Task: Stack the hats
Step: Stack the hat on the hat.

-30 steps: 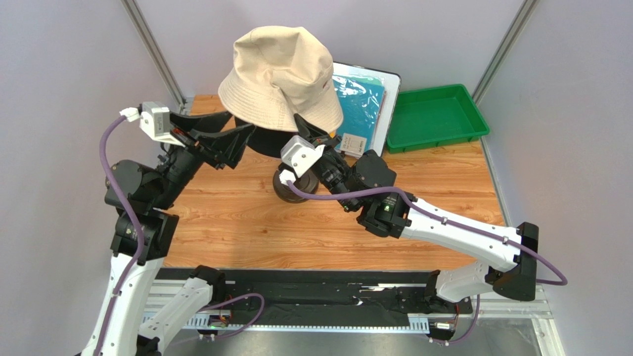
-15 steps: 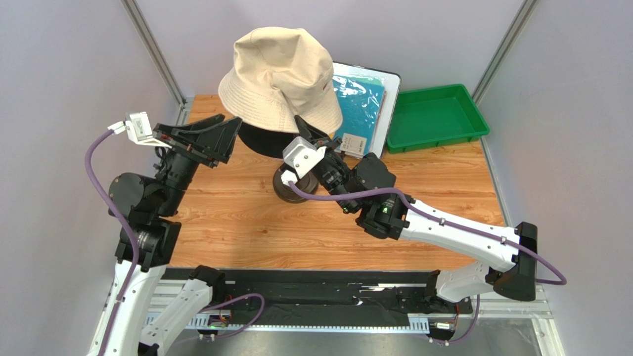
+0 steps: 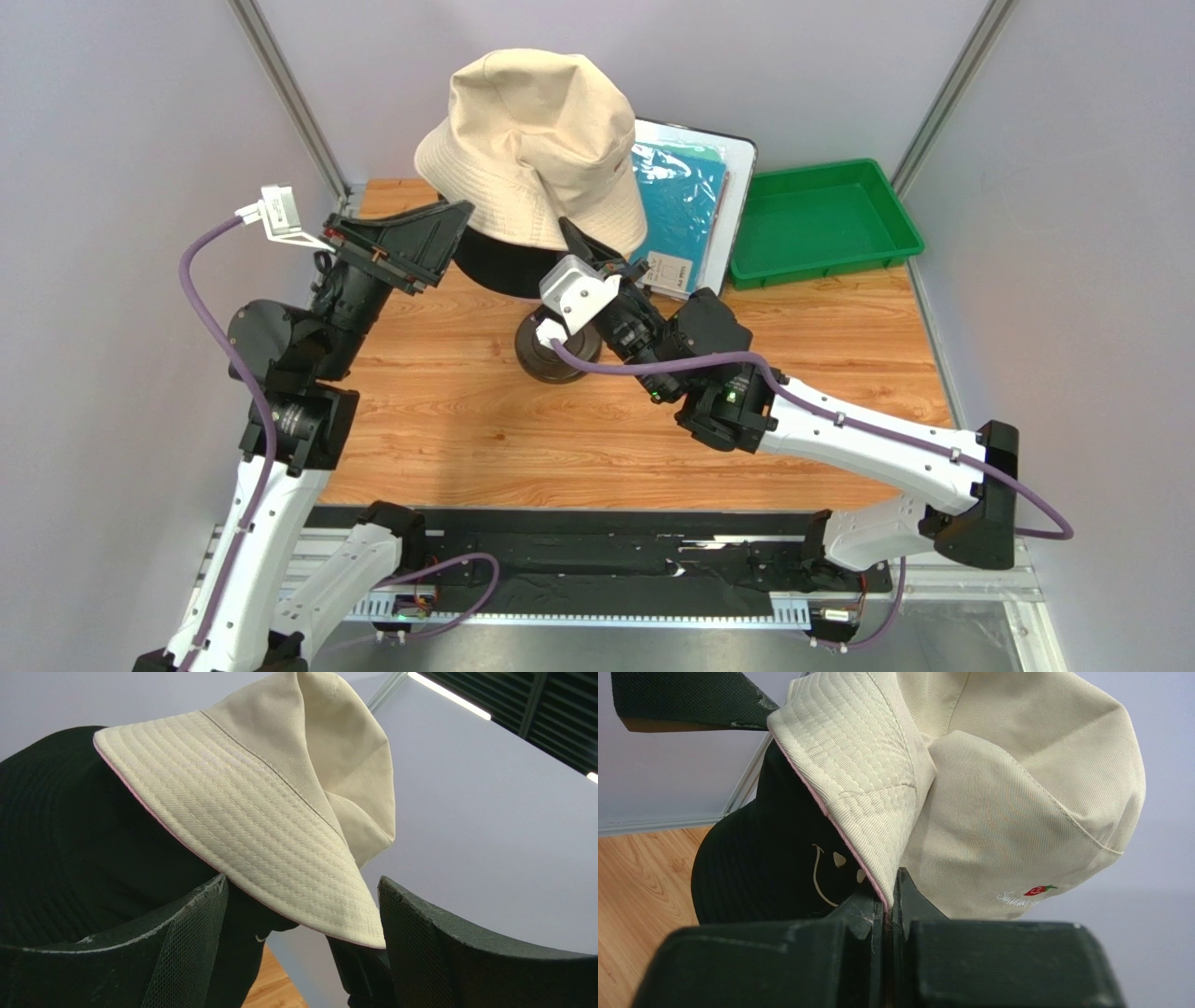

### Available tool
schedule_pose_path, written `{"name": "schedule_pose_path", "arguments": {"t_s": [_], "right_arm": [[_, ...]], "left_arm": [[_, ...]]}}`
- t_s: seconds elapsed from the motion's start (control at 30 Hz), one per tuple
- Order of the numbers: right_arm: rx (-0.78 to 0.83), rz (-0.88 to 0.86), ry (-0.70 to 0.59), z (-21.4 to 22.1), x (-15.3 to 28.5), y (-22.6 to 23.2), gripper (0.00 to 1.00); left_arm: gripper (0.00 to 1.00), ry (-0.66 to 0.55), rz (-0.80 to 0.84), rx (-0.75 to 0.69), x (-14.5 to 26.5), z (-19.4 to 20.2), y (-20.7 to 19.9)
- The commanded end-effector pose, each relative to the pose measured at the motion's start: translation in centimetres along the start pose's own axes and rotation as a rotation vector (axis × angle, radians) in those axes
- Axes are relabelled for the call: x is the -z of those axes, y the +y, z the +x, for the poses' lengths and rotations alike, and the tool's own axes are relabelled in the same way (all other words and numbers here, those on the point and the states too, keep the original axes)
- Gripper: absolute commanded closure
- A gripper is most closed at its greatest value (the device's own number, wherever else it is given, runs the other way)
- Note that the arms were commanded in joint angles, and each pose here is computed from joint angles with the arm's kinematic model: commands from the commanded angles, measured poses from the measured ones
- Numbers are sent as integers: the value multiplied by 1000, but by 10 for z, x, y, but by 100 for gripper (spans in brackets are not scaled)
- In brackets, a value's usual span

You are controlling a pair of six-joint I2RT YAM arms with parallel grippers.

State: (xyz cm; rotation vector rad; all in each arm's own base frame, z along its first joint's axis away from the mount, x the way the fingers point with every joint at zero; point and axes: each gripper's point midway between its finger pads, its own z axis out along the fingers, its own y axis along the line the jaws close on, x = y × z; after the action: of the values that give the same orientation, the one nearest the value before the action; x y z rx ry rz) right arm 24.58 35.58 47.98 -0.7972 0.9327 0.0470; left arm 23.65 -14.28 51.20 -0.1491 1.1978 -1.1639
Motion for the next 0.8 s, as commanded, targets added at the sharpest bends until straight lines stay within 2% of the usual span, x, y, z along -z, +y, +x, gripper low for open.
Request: {"name": "schedule_pose_path", "arguments": {"t_s": [0.0, 0.1, 0.4, 0.7, 0.77], "right_arm": [[-50, 30, -30, -14, 6, -15, 100], [-50, 37, -26, -14, 6, -16, 100], [-53, 32, -34, -17, 3, -16, 100], [-27, 6, -21, -14, 3, -3, 100], [-24, 0, -18, -13, 3, 0, 100]], "left_arm": [[17, -17, 66, 52, -6, -7, -13], [19, 34, 70, 93, -8, 6, -8], [18, 33, 50, 102, 7, 10, -5], [18, -30, 89, 136, -13, -7, -11], [22, -44, 92, 147, -16, -10, -8]]}}
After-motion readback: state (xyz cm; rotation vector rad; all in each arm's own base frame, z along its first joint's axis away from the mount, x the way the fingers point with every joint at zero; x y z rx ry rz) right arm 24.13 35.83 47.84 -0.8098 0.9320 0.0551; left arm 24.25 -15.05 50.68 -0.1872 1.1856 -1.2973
